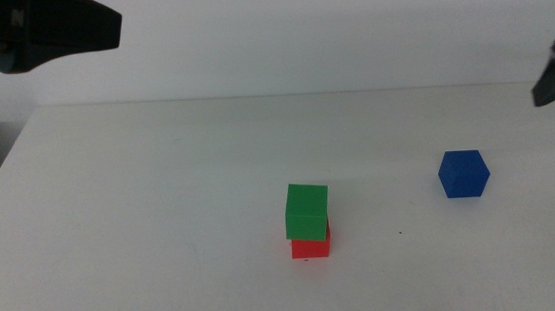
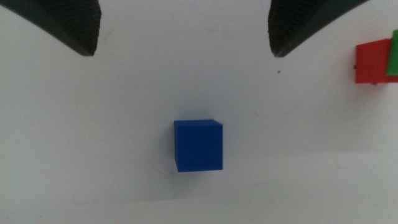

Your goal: Stack red cubes first, then green, then blue cubes in a specific spot.

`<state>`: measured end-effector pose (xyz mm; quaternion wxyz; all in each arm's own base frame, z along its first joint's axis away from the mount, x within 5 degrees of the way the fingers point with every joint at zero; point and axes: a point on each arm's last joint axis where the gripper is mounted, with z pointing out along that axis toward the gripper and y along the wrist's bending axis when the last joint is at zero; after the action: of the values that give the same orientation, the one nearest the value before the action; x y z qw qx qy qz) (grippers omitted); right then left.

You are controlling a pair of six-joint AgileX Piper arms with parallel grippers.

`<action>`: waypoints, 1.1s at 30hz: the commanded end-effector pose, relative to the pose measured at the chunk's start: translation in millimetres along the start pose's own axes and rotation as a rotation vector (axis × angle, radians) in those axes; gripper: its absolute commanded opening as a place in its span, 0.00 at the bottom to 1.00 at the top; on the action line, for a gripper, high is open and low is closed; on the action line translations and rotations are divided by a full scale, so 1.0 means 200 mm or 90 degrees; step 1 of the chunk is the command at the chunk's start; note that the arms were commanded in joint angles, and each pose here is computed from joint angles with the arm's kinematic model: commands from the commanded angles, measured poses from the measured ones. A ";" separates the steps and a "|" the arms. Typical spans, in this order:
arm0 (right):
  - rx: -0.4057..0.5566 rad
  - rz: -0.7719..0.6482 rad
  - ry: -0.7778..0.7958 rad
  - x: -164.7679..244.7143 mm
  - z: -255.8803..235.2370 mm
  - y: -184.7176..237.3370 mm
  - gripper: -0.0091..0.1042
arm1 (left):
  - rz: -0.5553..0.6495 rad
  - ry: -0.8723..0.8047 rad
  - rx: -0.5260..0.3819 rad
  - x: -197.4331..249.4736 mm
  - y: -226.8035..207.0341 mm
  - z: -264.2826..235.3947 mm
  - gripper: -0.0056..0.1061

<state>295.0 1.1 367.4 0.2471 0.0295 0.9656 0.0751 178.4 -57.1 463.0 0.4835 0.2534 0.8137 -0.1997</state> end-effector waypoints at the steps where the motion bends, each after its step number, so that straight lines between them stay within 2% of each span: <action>1: -0.004 -0.013 -0.027 -0.08 0.00 0.02 0.91 | -0.012 -0.060 0.002 -0.06 -0.02 -0.04 0.89; 11: -0.033 -0.001 0.066 -0.29 0.30 0.04 0.91 | -0.012 -0.060 0.002 -0.06 -0.02 -0.04 0.89; 17: -0.025 -0.004 0.113 -0.39 0.45 0.04 0.91 | -0.012 -0.060 0.002 -0.06 -0.02 -0.04 0.89; 22: 0.016 -0.016 0.154 -0.38 0.62 0.02 0.91 | -0.012 -0.060 0.002 -0.06 -0.02 -0.04 0.89; 33: 0.024 -0.044 0.156 -0.38 0.77 0.08 0.91 | -0.012 -0.060 0.002 -0.06 -0.02 -0.04 0.89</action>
<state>439.3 30.1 240.2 0.0845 -0.0020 0.9948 0.0576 178.6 -57.1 462.9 0.4831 0.2529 0.8140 -0.2000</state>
